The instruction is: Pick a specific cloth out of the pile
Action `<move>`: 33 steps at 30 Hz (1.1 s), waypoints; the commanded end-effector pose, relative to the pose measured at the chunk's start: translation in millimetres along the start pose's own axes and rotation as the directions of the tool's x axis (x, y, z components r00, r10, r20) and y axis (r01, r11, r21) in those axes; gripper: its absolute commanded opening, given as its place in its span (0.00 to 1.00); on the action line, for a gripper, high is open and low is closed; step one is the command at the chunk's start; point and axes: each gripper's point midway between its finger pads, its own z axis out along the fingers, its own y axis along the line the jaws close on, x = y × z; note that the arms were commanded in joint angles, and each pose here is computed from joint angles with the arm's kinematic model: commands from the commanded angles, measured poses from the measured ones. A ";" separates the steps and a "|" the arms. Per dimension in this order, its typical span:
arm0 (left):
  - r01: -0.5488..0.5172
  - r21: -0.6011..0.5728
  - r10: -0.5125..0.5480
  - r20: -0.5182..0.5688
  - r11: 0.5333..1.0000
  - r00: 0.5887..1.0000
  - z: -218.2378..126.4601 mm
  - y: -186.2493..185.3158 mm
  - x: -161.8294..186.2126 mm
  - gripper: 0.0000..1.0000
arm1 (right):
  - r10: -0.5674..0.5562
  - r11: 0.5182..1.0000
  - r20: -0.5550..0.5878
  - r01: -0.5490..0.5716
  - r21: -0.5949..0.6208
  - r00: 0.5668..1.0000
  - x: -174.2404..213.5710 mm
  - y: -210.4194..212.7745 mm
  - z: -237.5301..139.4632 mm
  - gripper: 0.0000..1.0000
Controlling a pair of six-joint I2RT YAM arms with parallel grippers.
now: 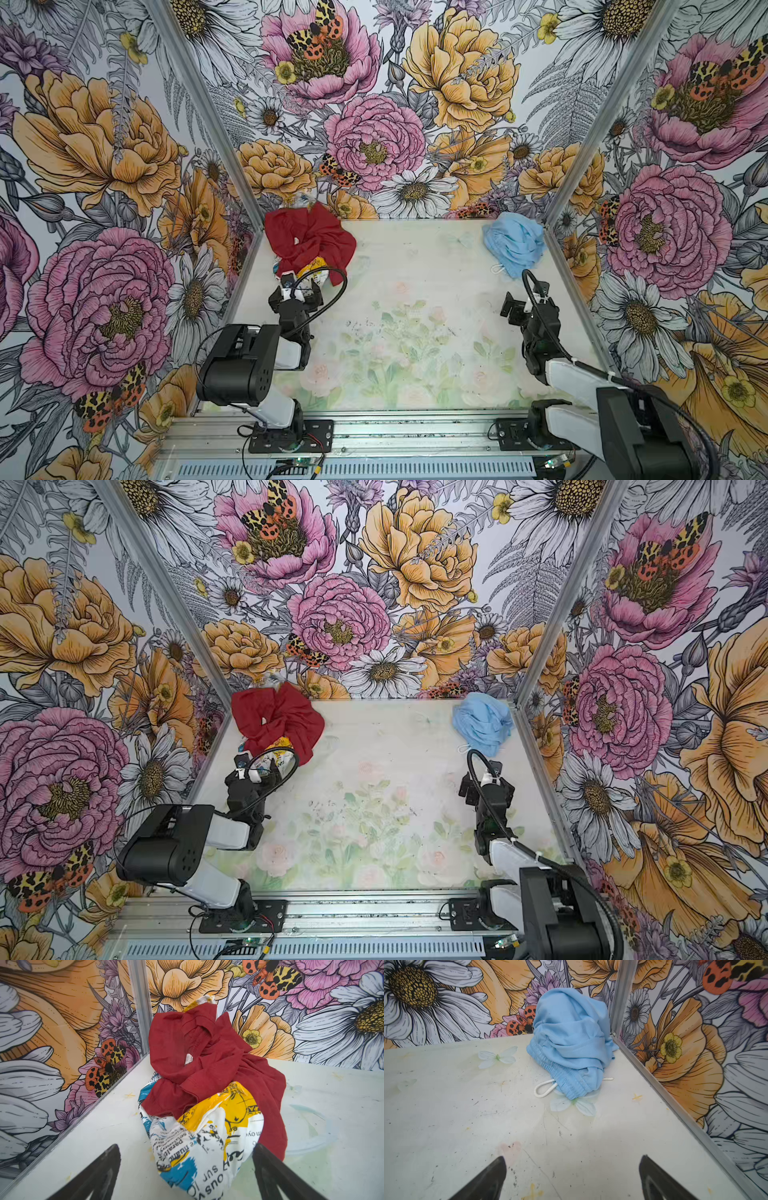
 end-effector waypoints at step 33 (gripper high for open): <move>-0.021 0.061 0.022 -0.025 0.998 0.999 8.7 -10.4 -3.9 0.99 | -0.080 0.994 0.115 0.088 -0.068 0.990 -32.4 25.1 42.3 1.00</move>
